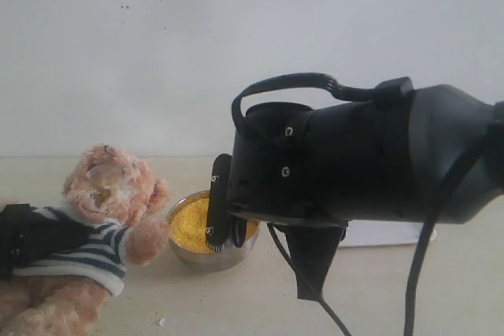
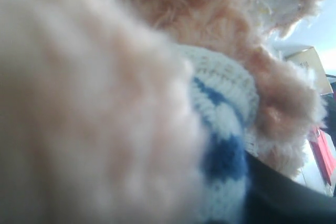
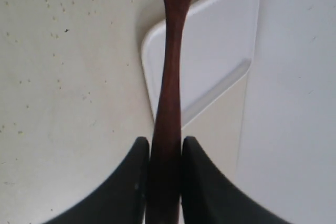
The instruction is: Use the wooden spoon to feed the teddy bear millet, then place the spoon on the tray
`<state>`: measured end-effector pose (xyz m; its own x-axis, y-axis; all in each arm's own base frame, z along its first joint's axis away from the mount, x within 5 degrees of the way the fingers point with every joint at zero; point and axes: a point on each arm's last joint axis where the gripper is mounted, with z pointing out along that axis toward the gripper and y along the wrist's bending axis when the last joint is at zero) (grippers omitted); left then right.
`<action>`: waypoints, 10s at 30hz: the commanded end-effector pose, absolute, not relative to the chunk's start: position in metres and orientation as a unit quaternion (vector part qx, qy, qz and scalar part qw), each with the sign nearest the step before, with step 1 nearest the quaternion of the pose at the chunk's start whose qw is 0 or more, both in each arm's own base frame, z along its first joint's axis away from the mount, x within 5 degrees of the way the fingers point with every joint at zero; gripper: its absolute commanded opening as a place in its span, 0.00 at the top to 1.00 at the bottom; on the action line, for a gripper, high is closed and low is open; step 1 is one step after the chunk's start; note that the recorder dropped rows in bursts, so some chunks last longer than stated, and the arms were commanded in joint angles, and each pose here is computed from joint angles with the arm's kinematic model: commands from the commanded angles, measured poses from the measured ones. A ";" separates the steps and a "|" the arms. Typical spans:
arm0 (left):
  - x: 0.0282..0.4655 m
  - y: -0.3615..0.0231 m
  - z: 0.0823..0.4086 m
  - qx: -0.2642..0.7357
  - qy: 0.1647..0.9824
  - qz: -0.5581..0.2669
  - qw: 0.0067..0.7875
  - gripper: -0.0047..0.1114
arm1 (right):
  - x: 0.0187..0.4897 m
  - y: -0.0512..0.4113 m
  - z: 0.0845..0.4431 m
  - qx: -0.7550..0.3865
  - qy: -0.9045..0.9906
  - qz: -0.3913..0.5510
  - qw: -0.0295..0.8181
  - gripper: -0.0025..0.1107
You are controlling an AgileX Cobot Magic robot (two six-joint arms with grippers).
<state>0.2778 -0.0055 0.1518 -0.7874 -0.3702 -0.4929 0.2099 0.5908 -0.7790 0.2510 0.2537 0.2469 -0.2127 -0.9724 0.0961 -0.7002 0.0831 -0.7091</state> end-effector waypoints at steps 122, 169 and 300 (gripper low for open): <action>0.222 -0.030 0.137 -0.127 0.804 -0.567 0.123 0.93 | 0.213 0.272 0.354 -0.563 0.797 0.050 0.213 0.98; 0.224 -0.029 0.137 -0.132 0.802 -0.568 0.128 0.93 | 0.189 0.335 0.309 -0.665 0.648 -0.264 0.259 0.98; 0.270 -0.009 0.150 -0.186 0.804 -0.514 0.236 0.93 | 0.318 0.310 0.217 -0.543 0.812 -0.173 0.125 0.98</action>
